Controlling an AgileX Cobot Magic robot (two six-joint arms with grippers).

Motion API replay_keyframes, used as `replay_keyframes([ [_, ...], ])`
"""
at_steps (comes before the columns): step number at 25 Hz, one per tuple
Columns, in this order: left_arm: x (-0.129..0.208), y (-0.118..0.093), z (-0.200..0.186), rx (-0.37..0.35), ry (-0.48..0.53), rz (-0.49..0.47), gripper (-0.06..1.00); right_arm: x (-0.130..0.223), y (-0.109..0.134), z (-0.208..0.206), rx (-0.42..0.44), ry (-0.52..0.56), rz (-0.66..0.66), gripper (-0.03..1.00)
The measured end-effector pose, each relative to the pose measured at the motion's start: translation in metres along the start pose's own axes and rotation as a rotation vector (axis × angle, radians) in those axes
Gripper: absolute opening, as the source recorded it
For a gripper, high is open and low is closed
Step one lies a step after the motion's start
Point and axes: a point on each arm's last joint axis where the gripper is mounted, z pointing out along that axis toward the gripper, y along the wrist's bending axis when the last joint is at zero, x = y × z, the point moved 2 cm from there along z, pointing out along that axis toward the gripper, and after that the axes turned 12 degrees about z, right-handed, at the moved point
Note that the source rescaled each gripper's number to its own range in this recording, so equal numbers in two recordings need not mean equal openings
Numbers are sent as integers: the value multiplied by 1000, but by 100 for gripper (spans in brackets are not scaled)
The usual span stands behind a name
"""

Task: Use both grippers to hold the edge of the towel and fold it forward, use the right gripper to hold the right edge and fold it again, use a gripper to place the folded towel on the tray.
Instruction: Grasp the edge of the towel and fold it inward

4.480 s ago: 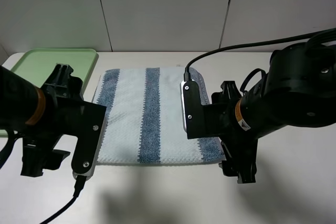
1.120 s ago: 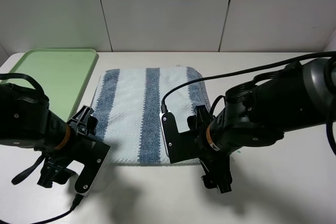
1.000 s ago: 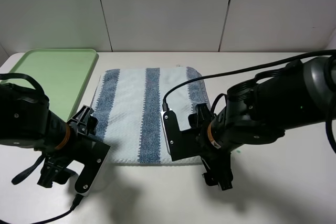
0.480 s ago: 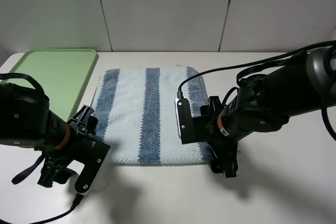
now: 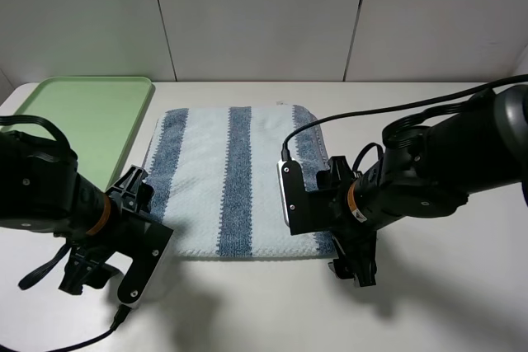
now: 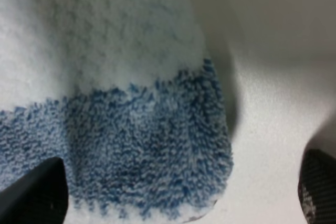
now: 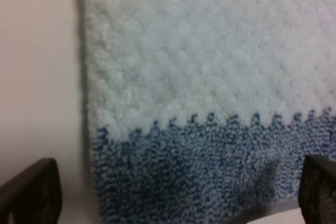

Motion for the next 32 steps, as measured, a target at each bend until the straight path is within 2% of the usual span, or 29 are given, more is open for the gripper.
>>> replay_keyframes([
  [24,0,0,0,-2,-3,1,79,-3,-1,0,20,-44,-48,100],
  [32,-2,-1,2,-1,-17,3,55,-4,-1,0,27,-56,-75,95],
])
